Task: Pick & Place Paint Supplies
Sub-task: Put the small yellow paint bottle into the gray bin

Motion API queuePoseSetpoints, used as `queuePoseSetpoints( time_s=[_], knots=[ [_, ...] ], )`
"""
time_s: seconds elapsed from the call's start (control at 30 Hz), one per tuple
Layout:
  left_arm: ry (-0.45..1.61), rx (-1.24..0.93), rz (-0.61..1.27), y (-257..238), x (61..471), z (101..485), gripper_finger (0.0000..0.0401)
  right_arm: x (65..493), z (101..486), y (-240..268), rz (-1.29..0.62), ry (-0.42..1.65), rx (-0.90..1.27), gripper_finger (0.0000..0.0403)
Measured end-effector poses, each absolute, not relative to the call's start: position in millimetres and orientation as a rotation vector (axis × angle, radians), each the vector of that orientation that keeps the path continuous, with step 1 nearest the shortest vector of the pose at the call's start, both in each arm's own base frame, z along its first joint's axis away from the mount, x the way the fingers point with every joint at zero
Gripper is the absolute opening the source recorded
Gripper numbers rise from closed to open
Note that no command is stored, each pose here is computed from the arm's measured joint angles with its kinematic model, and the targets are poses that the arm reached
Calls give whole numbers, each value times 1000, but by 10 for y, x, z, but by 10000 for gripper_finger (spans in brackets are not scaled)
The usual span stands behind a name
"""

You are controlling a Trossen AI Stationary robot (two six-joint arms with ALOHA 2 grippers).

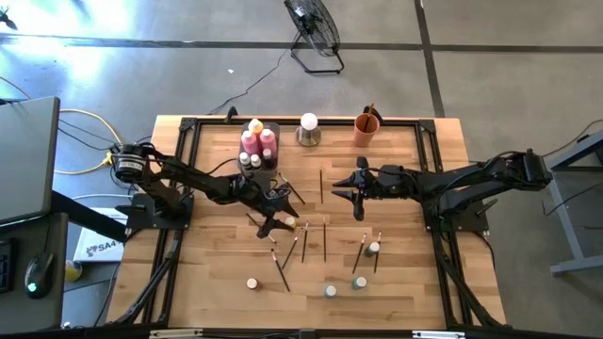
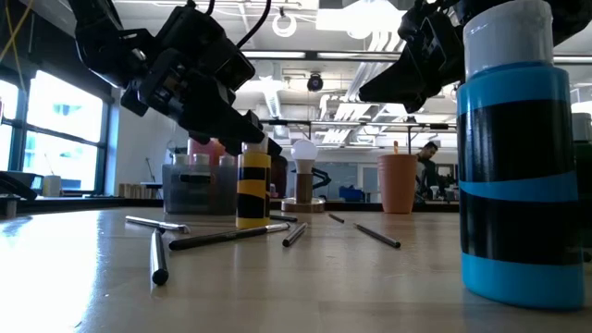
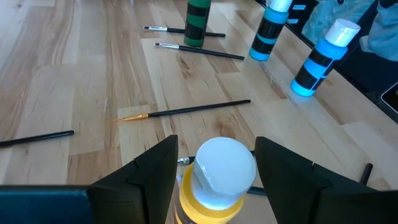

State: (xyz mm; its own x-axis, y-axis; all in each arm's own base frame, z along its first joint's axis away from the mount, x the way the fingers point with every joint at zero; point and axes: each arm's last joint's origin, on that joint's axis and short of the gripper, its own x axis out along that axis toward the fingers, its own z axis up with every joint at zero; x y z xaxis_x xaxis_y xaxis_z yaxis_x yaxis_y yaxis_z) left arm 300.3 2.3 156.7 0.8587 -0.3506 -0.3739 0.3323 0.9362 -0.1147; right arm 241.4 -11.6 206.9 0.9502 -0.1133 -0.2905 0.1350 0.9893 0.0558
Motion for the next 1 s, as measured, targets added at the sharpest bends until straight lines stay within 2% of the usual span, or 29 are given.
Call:
queuePoseSetpoints(
  time_s=[0.3, 0.67, 1.0],
  knots=[
    [401, -49, -368, 20, 3001, 1567, 209, 2414, 2070, -117, -127, 291, 75, 91],
    [409, -50, -366, 21, 2999, 1560, 142, 2414, 2070, -117, -127, 291, 75, 91],
    [413, -74, -355, 23, 3000, 1561, 135, 2414, 2069, -117, -127, 291, 75, 91]
  ],
)
